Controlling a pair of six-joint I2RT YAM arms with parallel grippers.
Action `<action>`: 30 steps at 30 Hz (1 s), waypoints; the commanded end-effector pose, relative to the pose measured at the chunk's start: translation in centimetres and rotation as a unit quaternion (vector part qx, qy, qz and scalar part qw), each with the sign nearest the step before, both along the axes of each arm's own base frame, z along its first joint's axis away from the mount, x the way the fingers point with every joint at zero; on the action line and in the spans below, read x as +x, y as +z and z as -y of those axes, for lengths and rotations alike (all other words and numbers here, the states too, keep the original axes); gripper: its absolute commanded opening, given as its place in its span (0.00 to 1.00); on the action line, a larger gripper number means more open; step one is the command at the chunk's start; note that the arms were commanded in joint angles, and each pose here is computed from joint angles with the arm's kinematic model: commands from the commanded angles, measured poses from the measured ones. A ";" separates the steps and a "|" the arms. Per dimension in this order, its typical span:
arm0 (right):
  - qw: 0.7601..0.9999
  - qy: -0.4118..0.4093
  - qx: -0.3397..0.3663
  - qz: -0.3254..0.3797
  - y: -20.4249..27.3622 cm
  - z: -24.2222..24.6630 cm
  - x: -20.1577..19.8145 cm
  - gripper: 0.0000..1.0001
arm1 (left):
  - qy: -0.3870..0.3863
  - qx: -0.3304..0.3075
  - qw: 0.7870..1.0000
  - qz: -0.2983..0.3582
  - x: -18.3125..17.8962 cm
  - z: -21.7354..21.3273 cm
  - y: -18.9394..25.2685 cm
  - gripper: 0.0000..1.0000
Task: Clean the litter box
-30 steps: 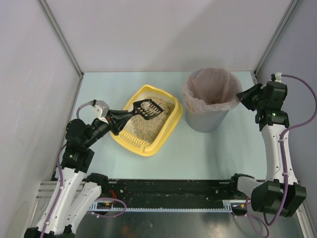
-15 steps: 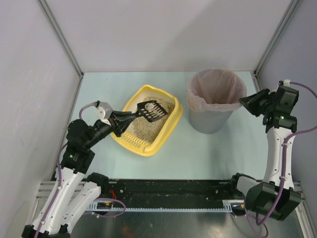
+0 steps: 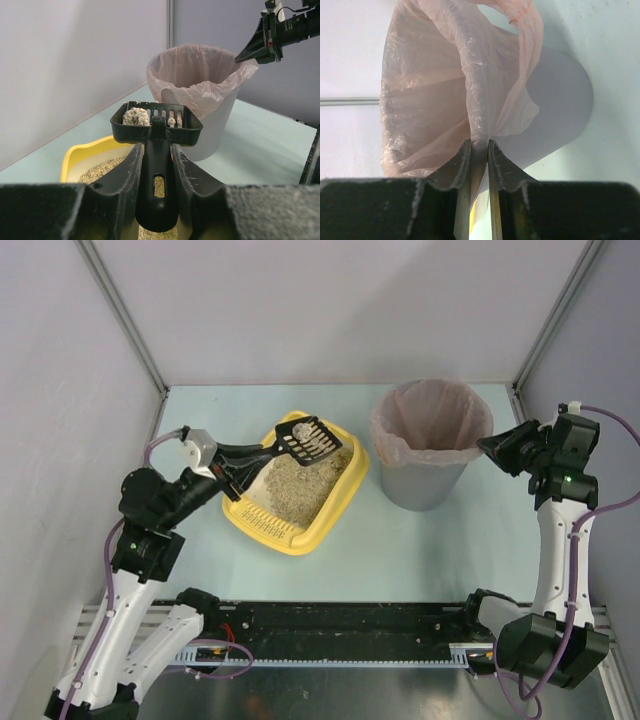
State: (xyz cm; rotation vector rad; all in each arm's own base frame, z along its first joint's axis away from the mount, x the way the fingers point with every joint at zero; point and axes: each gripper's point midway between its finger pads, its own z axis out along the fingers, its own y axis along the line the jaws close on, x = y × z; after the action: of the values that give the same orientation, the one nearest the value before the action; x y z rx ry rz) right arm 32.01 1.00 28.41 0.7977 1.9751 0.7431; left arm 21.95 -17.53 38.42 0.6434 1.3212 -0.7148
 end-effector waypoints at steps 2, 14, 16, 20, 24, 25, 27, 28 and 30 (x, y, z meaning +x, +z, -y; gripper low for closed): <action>0.997 0.027 -0.028 0.065 3.7 -1.4 -0.6 0.35 | -0.003 -0.009 0.998 0.059 -0.4 0.0 2.8 0.00; 0.976 -0.067 -0.142 0.149 7.9 2.6 -2.5 0.85 | -0.042 -0.045 0.997 0.054 1.4 2.0 6.0 0.00; 0.971 -0.083 -0.149 0.169 9.0 3.3 -2.9 0.87 | -0.045 -0.048 0.997 0.050 1.8 2.2 6.3 0.00; 0.963 -0.142 -0.168 0.157 8.8 6.8 -2.5 0.91 | -0.058 -0.050 0.996 0.053 2.3 3.3 7.5 0.00; 0.966 -0.166 -0.154 0.122 6.4 10.0 -0.1 0.89 | -0.067 -0.045 0.995 0.052 3.3 4.6 7.8 0.00; 0.968 -0.170 -0.151 0.108 5.1 10.8 0.9 0.89 | -0.068 -0.044 0.995 0.053 3.4 4.8 7.9 0.00; 0.966 -0.176 -0.150 0.113 3.8 11.8 2.4 0.89 | -0.070 -0.047 0.995 0.054 3.7 5.2 8.2 0.00; 0.969 -0.179 -0.141 0.099 2.2 12.8 3.3 0.89 | -0.073 -0.046 0.995 0.054 3.8 5.5 8.2 0.00; 0.972 -0.182 -0.118 0.095 0.2 13.6 4.7 0.88 | -0.080 -0.048 0.994 0.059 3.6 5.9 8.4 0.00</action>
State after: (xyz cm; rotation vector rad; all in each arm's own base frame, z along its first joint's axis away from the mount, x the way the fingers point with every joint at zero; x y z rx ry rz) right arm 34.13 -10.36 30.77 0.8411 1.6902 0.3258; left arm 26.42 -22.93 43.33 0.6914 1.2489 -0.8548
